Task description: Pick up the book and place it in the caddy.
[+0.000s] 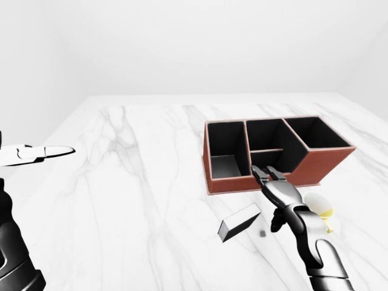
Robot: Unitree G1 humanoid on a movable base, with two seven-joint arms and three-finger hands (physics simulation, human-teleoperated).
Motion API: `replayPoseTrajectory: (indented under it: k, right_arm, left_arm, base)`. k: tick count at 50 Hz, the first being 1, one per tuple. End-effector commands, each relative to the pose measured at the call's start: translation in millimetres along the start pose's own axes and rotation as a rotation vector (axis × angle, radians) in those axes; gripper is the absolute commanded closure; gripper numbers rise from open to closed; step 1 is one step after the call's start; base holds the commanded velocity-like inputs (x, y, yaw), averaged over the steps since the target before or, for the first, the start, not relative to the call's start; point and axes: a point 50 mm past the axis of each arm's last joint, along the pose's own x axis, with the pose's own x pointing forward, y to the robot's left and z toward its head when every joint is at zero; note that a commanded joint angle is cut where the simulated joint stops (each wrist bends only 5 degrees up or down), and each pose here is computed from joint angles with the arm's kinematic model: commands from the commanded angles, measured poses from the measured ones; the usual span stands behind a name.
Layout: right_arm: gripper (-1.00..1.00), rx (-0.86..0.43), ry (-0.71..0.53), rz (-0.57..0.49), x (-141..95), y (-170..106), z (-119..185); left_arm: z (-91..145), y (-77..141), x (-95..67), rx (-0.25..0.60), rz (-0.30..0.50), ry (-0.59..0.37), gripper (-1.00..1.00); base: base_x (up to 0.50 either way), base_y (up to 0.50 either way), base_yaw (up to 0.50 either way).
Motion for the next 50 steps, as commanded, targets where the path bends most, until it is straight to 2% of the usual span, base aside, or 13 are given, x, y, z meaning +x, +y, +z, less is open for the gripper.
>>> replayPoseTrajectory:
  k: [1,11,21,24,50]
  right_arm:
    - [-1.00,-0.007,-0.020,0.007,0.8,3.7,7.8]
    - [-1.00,-0.028,-0.040,0.009,1.6,11.6,17.5]
    - [-1.00,-0.044,-0.072,0.002,-6.8,21.8,31.2]
    - [-1.00,-0.050,-0.082,0.011,-13.7,27.5,35.6]
    - [-1.00,-0.074,-0.211,0.030,-20.2,35.4,76.2]
  left_arm:
    - [2.0,-0.2,0.3,0.000,0.001,-0.009,-1.00]
    - [-1.2,0.2,-1.5,-0.002,0.002,0.006,-1.00]
    - [27.2,11.3,-25.0,0.056,-0.010,-0.079,-1.00]
    - [27.7,13.3,-29.6,0.070,-0.007,-0.074,-1.00]
    - [26.5,10.7,-26.3,0.071,-0.012,-0.076,-1.00]
  base:
    - [0.00,0.00,0.00]
    - [0.00,0.00,0.00]
    - [0.00,0.00,0.00]
    - [0.00,0.00,0.00]
    - [0.00,0.00,0.00]
